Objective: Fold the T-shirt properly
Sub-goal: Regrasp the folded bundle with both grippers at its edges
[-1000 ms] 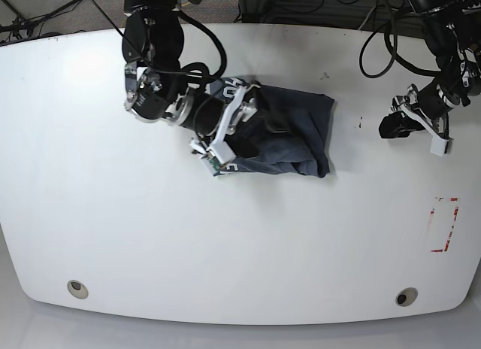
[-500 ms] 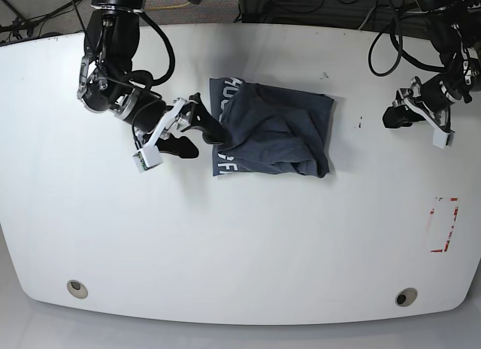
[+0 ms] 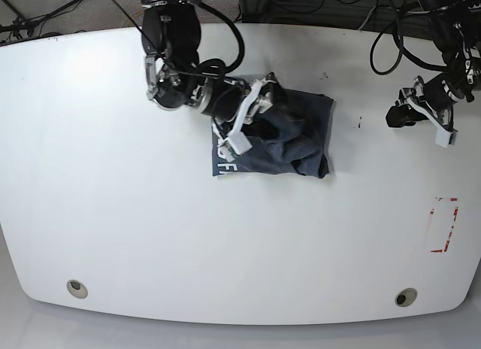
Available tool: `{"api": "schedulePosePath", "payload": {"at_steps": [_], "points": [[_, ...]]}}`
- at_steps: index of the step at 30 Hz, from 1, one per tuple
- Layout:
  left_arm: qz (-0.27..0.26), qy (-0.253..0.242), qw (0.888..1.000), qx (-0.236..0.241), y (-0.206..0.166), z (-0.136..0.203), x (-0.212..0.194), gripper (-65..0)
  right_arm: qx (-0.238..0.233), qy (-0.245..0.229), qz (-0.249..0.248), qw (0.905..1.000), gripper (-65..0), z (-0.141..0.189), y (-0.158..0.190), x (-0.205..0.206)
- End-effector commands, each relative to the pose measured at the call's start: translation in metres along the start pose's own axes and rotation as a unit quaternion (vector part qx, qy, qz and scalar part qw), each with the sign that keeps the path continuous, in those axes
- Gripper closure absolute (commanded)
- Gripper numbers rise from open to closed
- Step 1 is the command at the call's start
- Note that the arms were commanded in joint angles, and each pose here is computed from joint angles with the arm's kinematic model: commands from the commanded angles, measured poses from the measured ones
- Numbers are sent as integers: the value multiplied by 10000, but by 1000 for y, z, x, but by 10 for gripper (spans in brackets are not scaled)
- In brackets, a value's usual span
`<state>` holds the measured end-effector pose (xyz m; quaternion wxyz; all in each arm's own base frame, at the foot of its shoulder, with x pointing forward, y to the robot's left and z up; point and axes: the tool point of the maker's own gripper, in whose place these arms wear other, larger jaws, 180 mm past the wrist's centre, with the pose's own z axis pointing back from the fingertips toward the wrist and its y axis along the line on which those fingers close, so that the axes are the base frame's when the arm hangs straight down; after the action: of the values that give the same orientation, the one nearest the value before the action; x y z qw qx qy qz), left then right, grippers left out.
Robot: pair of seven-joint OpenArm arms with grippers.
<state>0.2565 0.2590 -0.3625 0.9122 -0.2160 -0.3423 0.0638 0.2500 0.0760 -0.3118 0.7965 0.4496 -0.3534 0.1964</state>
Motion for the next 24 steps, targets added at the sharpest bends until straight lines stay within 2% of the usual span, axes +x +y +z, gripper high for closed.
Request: {"api": "schedulePosePath", "payload": {"at_steps": [1, 2, 5, 8, 12, 18, 21, 24], "points": [[-261, -303, 9992, -54, -8, 9, 22, -210, 203, -132, 273, 9993, -457, -21, 16, 14], [-285, -302, 9991, -52, -9, 10, 21, -210, 244, -82, 325, 9991, -442, -27, 19, 12], [-479, -406, 9980, -85, -19, 14, 29, -210, 784, -117, 508, 9956, -342, -57, 46, 16], [-652, -470, 9967, -102, -27, 17, 35, -210, 1032, -56, 614, 9927, -284, -69, 57, 21], [-855, -587, 9945, -134, -37, 22, 43, -210, 1133, -392, 705, 9903, -295, -58, 64, 42], [-1082, -554, 9922, -276, -52, 18, 45, -210, 742, -1044, 973, 9870, -298, 1, 44, 72], [-1198, -457, 9913, -293, -53, 17, 45, -210, 462, -939, 950, 9900, -298, 13, 21, 65], [-1299, -301, 9902, -425, -62, 11, 38, -210, 375, -757, 827, 9930, -298, 13, 9, 52]]}}
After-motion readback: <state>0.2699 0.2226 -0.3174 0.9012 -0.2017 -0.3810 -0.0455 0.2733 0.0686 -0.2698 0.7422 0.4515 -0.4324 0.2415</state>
